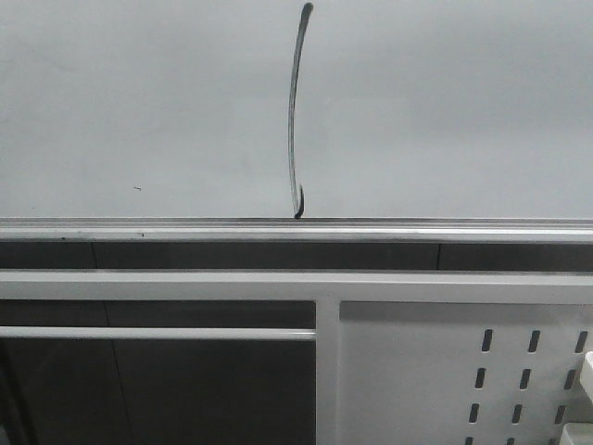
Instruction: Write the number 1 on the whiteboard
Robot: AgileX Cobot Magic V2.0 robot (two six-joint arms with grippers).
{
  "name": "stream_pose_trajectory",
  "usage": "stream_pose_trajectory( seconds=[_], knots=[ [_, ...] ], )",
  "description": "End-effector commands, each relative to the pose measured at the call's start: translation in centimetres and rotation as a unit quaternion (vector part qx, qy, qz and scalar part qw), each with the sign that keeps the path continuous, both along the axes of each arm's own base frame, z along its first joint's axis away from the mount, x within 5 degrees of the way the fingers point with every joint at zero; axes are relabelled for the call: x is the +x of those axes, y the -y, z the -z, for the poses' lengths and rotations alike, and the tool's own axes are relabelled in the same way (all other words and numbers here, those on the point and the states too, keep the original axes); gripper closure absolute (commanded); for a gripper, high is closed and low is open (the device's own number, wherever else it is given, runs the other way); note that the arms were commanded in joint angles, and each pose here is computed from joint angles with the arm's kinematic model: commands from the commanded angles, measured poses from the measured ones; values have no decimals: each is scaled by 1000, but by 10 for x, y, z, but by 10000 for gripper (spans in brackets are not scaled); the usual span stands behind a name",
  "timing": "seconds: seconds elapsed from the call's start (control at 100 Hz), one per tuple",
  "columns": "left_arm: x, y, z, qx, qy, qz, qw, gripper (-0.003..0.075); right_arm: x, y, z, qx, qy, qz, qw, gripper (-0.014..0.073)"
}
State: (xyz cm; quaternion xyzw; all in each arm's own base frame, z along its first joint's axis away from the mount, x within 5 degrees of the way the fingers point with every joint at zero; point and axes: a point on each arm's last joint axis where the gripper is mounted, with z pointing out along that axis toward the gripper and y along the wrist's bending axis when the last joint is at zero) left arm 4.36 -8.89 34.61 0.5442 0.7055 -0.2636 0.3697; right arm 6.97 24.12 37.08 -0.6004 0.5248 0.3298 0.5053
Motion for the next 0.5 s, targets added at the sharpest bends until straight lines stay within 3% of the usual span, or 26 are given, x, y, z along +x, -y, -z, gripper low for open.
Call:
stream_pose_trajectory(
  seconds=[0.0, 0.11, 0.18, 0.38, 0.43, 0.49],
  knots=[
    [8, 4, -15, -57, 17, -40, 997, 740, 1, 3, -21, 48, 7, 19, 999, 391],
    [11, 6, -14, -80, 17, -52, 995, 740, 5, 5, -26, 72, 12, 44, 996, 148],
    [14, 9, -12, -105, 12, -65, 992, 740, 6, 10, -32, 92, 19, 58, 994, 78],
    [32, 12, 1, -185, 24, -145, 972, 740, 1, 44, -63, 175, 45, 93, 979, 81],
    [38, 11, 3, -212, 30, -174, 961, 740, -2, 55, -70, 200, 41, 104, 973, 113],
    [47, 10, 5, -241, 37, -212, 946, 740, -5, 69, -72, 223, 32, 115, 967, 215]
  ],
)
